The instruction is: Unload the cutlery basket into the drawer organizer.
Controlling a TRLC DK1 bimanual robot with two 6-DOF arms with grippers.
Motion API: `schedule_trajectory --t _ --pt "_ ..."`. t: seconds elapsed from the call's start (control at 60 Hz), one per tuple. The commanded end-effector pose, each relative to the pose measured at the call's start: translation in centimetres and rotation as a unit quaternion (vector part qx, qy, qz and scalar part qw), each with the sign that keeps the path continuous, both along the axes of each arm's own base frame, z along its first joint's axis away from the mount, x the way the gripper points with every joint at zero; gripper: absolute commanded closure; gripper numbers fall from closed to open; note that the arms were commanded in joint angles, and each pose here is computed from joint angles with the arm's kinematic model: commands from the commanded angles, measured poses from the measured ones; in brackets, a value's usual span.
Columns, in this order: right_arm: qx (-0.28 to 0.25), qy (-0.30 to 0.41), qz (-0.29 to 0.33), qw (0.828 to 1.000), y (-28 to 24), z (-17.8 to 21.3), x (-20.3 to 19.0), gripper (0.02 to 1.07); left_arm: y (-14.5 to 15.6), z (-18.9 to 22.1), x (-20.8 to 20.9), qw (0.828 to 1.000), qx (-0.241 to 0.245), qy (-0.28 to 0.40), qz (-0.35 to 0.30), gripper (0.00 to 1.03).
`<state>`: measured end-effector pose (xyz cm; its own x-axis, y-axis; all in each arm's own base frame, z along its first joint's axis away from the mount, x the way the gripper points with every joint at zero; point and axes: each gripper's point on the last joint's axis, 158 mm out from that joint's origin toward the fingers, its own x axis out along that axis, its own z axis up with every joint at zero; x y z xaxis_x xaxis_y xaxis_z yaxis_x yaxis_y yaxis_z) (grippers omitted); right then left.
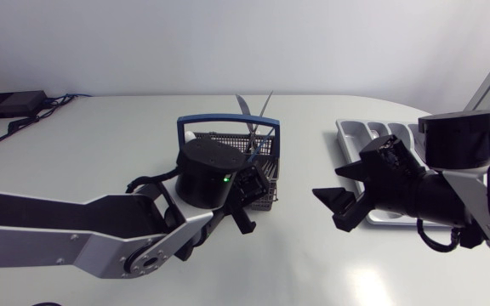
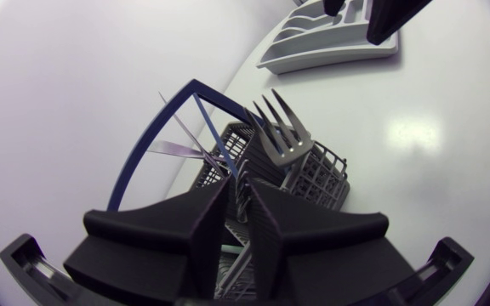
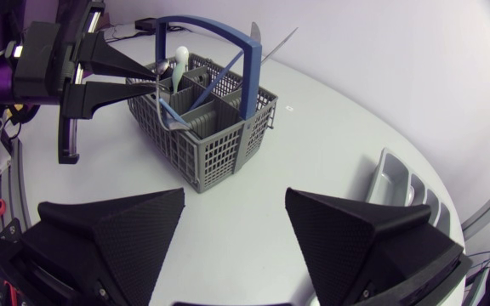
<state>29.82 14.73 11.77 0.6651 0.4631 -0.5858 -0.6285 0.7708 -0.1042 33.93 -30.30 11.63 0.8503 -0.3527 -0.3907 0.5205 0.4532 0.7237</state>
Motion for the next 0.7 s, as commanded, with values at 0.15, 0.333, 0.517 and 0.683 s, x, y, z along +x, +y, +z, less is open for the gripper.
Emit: schedule_trajectory --t 0.15,0.333,0.517,0.683 --pt "-0.009 0.013 0.011 1.000 0.2 -1.5 -0.6 0.21 0.4 -2.1 -0.4 1.000 0.030 0.006 -0.003 1.00" --pt "-0.010 0.014 0.016 1.000 0.5 -1.5 -0.8 0.21 0.7 0.0 0.3 1.000 0.013 -0.011 0.004 1.00" --pt "-0.011 0.016 0.019 1.000 0.7 -1.4 -0.9 0.21 1.0 4.5 0.6 0.999 -0.018 -0.041 0.007 1.00" --pt "-0.009 0.009 0.029 0.999 1.3 -0.6 -1.4 0.21 1.4 9.0 -0.2 0.997 -0.047 -0.061 0.003 1.00"
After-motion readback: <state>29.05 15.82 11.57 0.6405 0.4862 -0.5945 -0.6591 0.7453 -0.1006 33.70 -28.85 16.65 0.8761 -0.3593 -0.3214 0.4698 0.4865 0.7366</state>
